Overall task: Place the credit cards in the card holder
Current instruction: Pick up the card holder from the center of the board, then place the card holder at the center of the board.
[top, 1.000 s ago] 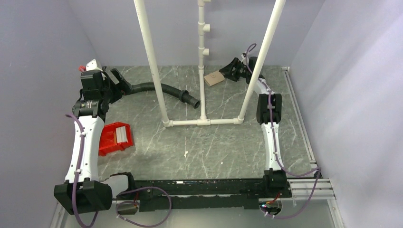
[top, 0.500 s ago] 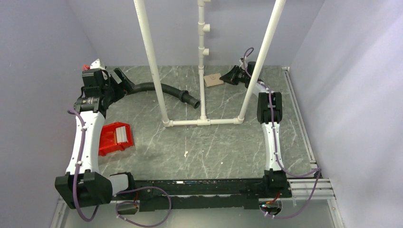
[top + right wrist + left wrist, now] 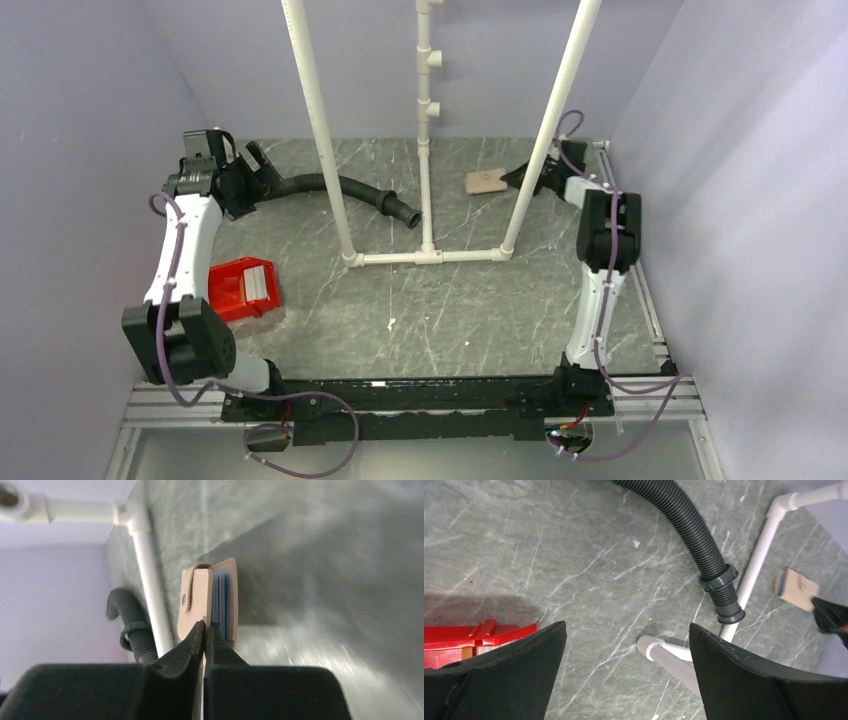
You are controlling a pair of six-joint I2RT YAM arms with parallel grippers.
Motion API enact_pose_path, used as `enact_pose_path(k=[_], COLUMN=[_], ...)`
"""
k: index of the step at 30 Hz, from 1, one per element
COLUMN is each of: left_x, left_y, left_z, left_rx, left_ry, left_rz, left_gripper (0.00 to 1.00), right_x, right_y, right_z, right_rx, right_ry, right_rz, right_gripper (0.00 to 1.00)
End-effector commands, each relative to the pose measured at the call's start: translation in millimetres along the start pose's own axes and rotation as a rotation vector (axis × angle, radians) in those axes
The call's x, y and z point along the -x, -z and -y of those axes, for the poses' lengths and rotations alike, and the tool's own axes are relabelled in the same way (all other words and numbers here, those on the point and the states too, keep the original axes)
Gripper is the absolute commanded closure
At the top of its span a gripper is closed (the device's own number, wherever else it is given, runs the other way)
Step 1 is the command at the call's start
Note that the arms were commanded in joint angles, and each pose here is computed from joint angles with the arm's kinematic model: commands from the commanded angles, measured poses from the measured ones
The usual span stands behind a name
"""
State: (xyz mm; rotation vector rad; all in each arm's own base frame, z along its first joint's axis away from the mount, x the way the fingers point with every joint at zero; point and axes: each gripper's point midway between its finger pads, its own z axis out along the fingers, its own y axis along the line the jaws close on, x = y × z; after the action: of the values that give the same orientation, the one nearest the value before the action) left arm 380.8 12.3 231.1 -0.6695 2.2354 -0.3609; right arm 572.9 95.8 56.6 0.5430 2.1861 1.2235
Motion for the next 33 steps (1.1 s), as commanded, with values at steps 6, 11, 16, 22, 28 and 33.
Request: enact_pose_path(k=[6, 11, 16, 22, 28, 33], left_x=[-66, -101, -101, -95, -99, -99], left_y=[-39, -41, -20, -4, 5, 10], left_z=[-31, -29, -30, -27, -8, -16], left_rx=[0.089, 0.092, 0.091, 0.06, -0.072, -0.036], left_ry=[0.126, 0.138, 0.094, 0.046, 0.0, -0.006], left_rz=[-0.277, -0.391, -0.311, -0.255, -0.256, -0.231], left_gripper=[0.07, 0.04, 0.05, 0.07, 0.11, 0.11], right_x=[-18, -86, -142, -175, -231, -320], right_y=[183, 244, 285, 326, 282, 239], right_z=[22, 19, 13, -5, -57, -120], right_rx=[-0.785, -0.97, -1.024, -0.98, -0.579, -0.202], right_ry=[0.039, 0.112, 0.152, 0.185, 0.425, 0.725], right_rz=[0.325, 0.342, 0.326, 0.305, -0.038, -0.318], right_gripper=[1.0, 1.0, 1.0, 1.0, 1.0, 1.0])
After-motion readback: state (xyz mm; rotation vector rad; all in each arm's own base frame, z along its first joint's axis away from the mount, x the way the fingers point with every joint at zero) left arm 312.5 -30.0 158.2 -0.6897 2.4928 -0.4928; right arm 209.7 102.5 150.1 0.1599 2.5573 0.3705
